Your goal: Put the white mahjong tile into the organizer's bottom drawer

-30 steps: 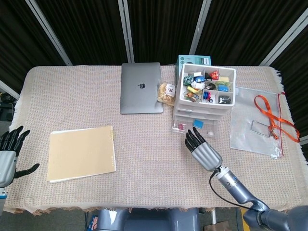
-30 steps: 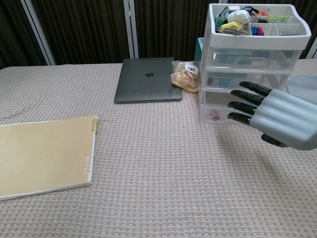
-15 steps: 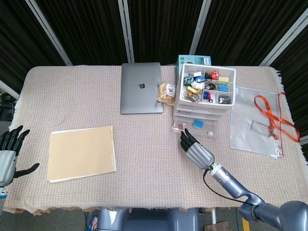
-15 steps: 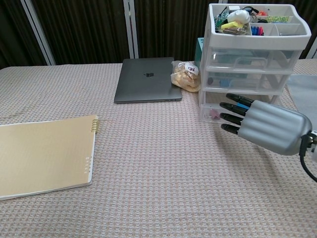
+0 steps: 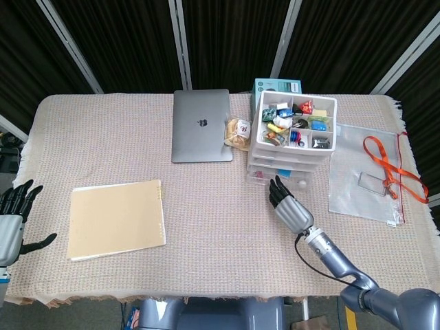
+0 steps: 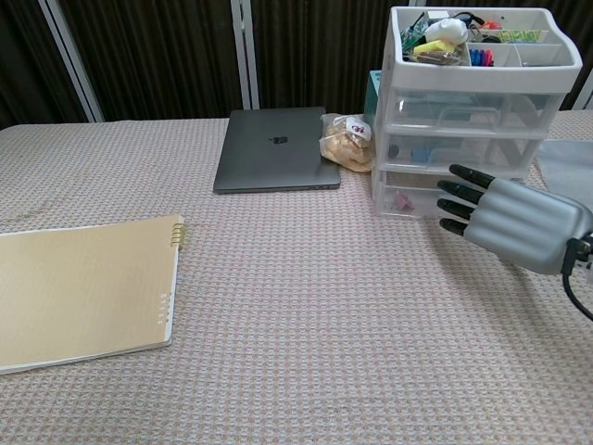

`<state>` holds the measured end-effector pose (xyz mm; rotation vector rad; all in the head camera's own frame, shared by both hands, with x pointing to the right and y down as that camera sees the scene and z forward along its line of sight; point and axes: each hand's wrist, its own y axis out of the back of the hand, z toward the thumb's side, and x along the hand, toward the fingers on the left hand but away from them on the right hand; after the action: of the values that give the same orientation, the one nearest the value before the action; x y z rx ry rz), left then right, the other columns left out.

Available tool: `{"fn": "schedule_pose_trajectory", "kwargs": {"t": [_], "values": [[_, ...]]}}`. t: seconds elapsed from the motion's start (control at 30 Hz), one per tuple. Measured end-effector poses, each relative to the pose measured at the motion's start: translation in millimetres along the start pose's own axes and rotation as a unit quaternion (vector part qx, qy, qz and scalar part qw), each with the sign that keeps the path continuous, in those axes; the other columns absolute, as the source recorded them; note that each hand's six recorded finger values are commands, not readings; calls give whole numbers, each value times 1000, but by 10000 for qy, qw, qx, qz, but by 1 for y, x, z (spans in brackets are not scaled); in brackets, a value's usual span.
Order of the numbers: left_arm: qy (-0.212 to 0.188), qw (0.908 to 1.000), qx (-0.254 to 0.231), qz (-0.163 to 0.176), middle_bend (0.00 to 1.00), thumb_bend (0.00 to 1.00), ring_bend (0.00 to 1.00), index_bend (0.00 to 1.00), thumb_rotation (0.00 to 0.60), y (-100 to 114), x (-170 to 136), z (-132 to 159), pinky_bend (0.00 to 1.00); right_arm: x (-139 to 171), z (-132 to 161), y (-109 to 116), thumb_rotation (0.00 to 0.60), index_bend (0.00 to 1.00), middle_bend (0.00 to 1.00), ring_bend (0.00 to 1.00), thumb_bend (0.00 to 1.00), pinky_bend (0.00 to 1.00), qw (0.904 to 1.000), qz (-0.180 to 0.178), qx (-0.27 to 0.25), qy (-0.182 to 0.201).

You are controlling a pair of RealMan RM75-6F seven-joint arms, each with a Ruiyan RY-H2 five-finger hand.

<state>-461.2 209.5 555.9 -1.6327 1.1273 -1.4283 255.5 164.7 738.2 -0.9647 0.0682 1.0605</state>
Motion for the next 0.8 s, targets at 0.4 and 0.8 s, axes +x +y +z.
{"fn": "schedule_pose_trajectory", "kwargs": {"t": [0.4,0.8], "values": [[10,10000,-3,4,0,163,0,90,600,0,0,0,0,3,-13,-25,600,217,116,0,262,20,9982,491,-26,-341],[1,10000,-8,10,0,164,0,90,600,1,-1,0,0,10,-19,-29,600,217,116,0,262,20,9966,598,-173,-538]]}}
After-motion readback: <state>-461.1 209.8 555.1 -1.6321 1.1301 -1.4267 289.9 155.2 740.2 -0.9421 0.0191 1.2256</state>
